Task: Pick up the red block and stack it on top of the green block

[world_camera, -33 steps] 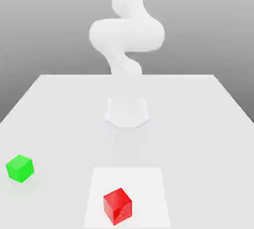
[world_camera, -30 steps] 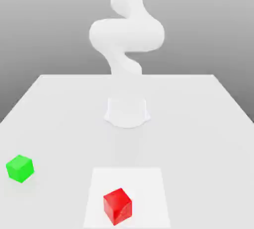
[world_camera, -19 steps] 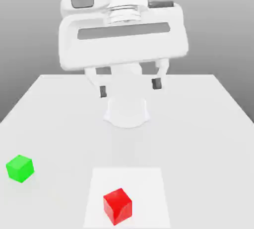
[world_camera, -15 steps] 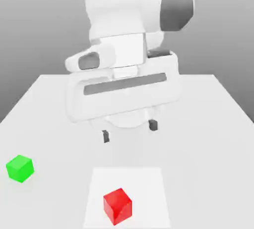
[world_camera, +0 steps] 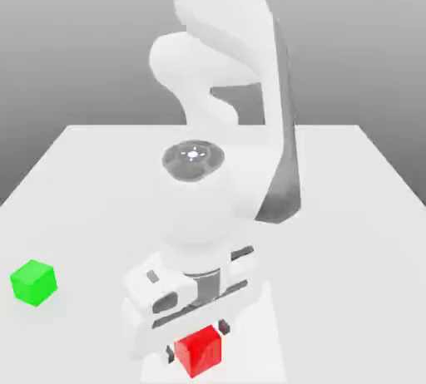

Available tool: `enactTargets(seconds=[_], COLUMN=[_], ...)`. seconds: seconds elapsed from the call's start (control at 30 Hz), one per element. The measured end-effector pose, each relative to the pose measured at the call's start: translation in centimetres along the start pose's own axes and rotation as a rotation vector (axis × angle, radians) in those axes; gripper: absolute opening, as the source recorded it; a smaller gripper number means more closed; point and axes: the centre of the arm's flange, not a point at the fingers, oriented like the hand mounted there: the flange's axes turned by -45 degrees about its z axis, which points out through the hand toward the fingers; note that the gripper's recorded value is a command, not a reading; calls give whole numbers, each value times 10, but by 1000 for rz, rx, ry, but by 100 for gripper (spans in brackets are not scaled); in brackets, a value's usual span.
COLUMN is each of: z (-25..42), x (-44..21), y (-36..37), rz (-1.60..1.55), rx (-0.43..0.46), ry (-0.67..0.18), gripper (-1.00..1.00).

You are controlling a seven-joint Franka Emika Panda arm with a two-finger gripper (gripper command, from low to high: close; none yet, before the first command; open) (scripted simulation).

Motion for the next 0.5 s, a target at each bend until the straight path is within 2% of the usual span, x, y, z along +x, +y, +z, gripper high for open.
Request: enactTargets(seconds=[0.13, 0.3, 0.5], z=[1, -52, -78], x=[0, -2, -95], y=[0, 3, 90], rz=[0, 6, 233], rx=[0, 0, -13], ry=[-1, -1, -4], gripper=[-100, -100, -100])
